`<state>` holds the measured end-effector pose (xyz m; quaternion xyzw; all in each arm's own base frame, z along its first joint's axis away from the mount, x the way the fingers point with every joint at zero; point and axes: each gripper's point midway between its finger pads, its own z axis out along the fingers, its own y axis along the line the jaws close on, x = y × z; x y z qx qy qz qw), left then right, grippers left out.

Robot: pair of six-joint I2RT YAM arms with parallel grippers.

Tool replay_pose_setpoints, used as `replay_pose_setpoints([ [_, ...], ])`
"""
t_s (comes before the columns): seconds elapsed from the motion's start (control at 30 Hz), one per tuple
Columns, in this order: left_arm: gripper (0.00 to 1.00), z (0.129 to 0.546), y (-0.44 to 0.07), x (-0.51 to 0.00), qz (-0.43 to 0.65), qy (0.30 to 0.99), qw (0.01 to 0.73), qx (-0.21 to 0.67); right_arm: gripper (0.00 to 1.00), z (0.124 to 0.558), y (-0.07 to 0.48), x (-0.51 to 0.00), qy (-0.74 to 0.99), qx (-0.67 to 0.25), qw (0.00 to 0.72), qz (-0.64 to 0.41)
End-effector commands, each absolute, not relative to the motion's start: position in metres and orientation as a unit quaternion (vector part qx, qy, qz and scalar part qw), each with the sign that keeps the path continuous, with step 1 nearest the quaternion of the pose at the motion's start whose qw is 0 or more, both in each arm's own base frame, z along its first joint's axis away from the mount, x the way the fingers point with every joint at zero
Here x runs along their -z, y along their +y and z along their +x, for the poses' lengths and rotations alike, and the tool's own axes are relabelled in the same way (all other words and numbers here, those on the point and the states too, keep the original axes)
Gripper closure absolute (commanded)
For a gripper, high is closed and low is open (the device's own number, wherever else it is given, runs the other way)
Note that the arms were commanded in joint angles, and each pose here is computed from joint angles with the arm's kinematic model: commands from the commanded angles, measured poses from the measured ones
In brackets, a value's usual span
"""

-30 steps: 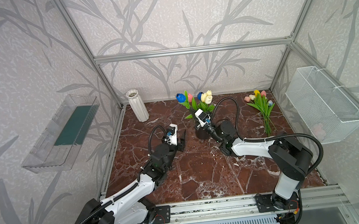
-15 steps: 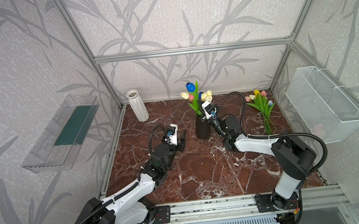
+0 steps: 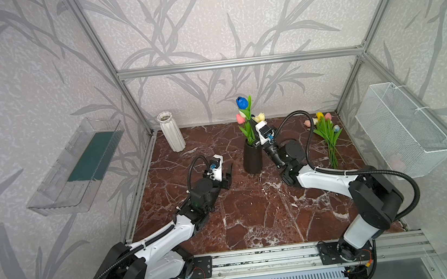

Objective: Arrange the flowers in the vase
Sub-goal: 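Lower the blue tulip stem into the brown vase with the right gripper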

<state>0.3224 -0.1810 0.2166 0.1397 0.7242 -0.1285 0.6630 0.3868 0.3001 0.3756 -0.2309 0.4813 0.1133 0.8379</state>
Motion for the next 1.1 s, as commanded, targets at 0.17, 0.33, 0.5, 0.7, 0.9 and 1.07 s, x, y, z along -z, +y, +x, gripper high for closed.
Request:
replay_pose_setpoints([
  [0.17, 0.41, 0.326, -0.185, -0.224, 0.136, 0.718, 0.668, 0.14, 1.0, 0.383, 0.295, -0.381, 0.488, -0.131, 0.833, -0.227],
  [0.33, 0.41, 0.325, -0.184, -0.222, 0.135, 0.72, 0.666, 0.14, 1.0, 0.386, 0.299, -0.365, 0.51, -0.142, 0.816, -0.235],
  [0.5, 0.41, 0.325, -0.184, -0.221, 0.135, 0.72, 0.667, 0.14, 1.0, 0.388, 0.302, -0.354, 0.528, -0.148, 0.8, -0.243],
  [0.7, 0.41, 0.326, -0.185, -0.219, 0.135, 0.721, 0.665, 0.14, 1.0, 0.387, 0.307, -0.341, 0.539, -0.156, 0.785, -0.263],
  [0.9, 0.4, 0.326, -0.185, -0.218, 0.135, 0.72, 0.666, 0.142, 1.0, 0.397, 0.303, -0.324, 0.566, -0.165, 0.765, -0.26],
  [1.07, 0.4, 0.326, -0.185, -0.216, 0.136, 0.721, 0.664, 0.142, 0.93, 0.398, 0.3, -0.317, 0.573, -0.162, 0.76, -0.26],
])
